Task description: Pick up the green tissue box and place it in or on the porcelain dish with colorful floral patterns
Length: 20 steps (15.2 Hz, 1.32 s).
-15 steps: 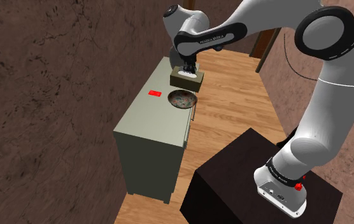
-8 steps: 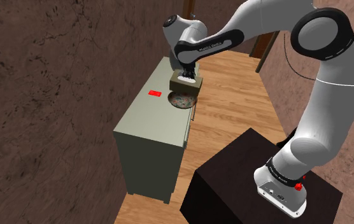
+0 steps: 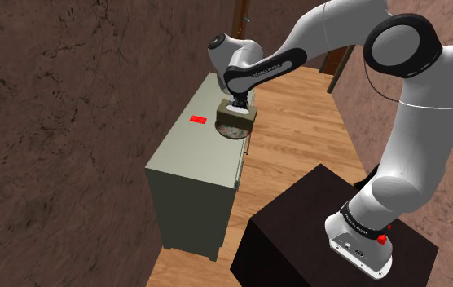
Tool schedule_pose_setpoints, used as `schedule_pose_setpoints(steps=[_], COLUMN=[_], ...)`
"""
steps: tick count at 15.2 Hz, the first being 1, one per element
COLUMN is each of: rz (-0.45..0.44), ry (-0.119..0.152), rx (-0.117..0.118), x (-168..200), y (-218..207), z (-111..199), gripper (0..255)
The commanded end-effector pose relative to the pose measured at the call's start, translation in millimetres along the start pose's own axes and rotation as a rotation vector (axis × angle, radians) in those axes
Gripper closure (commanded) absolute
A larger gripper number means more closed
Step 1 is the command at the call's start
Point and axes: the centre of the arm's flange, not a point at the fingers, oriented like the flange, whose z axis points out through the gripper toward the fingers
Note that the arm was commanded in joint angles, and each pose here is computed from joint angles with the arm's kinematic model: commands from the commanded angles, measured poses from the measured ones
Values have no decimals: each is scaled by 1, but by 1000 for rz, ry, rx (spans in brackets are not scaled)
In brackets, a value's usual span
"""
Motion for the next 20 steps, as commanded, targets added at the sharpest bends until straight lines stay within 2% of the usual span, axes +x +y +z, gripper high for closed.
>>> schedule_pose_setpoints(steps=[1,7,8,13,17,20], rz=[0,0,0,0,0,0], ry=[1,1,1,1,1,1], rx=[0,0,0,0,0,0], x=[2,2,2,2,2,2], y=[-3,-3,-3,-3,-3,-3], z=[4,4,4,4,-46,-46], gripper=[255,255,0,0,0,0])
